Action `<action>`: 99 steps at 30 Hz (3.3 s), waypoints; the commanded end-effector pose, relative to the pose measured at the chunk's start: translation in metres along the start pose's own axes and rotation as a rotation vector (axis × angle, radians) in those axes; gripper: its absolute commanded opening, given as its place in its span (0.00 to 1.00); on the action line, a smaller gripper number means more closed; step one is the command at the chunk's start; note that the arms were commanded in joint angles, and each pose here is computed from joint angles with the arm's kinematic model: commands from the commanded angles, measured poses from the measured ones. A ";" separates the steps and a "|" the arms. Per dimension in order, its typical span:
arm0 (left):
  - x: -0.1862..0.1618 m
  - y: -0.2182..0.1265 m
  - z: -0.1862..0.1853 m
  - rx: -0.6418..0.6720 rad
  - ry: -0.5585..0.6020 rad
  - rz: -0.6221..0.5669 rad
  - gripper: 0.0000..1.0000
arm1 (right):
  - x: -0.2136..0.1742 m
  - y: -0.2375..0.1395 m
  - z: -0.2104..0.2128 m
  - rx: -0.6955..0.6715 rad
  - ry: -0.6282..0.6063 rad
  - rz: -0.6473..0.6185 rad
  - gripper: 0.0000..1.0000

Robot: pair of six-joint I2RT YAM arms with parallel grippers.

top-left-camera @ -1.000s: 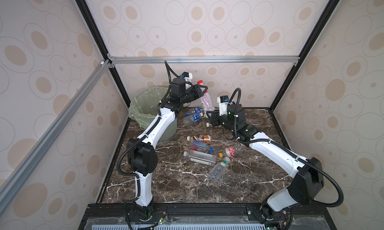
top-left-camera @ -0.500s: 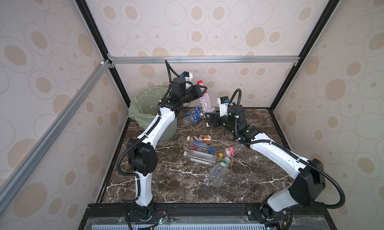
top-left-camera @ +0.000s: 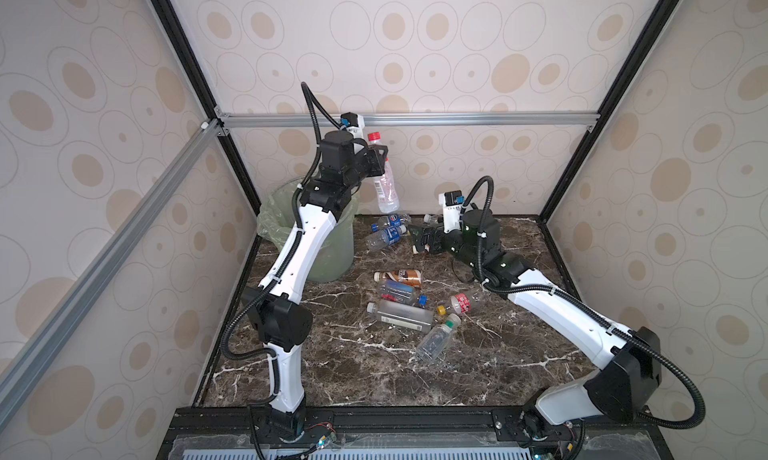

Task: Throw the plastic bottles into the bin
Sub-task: 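Raise the white bottle over the bin with left gripper while right releases, then open the left gripper to drop the white bottle into the bin, then lower left gripper toward table while right reaches red-label clear bottle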

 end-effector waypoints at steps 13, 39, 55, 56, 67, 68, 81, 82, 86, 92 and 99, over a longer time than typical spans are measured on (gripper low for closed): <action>0.119 -0.147 0.001 0.221 0.202 -0.596 0.23 | 0.009 0.011 0.026 0.065 -0.028 -0.006 0.99; 0.054 -0.091 0.033 0.121 0.021 -0.160 0.99 | -0.007 0.027 0.029 0.073 0.010 0.035 0.99; -0.036 -0.068 -0.019 -0.070 -0.088 0.039 0.99 | -0.039 0.002 -0.037 -0.148 0.070 0.133 0.99; -0.042 -0.067 -0.022 -0.074 -0.090 0.053 0.99 | -0.043 0.002 -0.046 -0.171 0.085 0.145 1.00; -0.138 -0.055 -0.047 -0.106 -0.075 0.252 0.99 | -0.088 0.016 -0.115 -0.321 0.234 0.303 1.00; -0.146 -0.056 -0.046 -0.100 -0.077 0.267 0.99 | -0.093 0.017 -0.116 -0.321 0.232 0.316 1.00; -0.228 -0.065 -0.038 -0.105 -0.106 0.434 0.99 | -0.147 0.002 -0.126 -0.415 0.228 0.545 1.00; -0.233 -0.066 -0.037 -0.103 -0.111 0.441 0.99 | -0.151 -0.004 -0.126 -0.430 0.225 0.555 1.00; -0.249 -0.069 -0.032 -0.103 -0.126 0.471 0.99 | -0.162 -0.025 -0.124 -0.465 0.223 0.587 1.00; -0.264 -0.073 -0.036 -0.113 -0.106 0.506 0.99 | -0.174 -0.057 -0.122 -0.527 0.236 0.658 1.00; -0.280 -0.078 -0.040 -0.132 -0.106 0.542 0.99 | -0.189 -0.070 -0.115 -0.507 0.301 0.678 1.00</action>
Point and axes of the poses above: each gripper's point midway between its finger pads, its own y axis out along the fingers, its own z axis along the line the jaws close on, x = y × z, the point moved 7 cm from there along -y, back along the fingers, and after that the axes turned 9 degrees about -y, right-handed, at the moved point
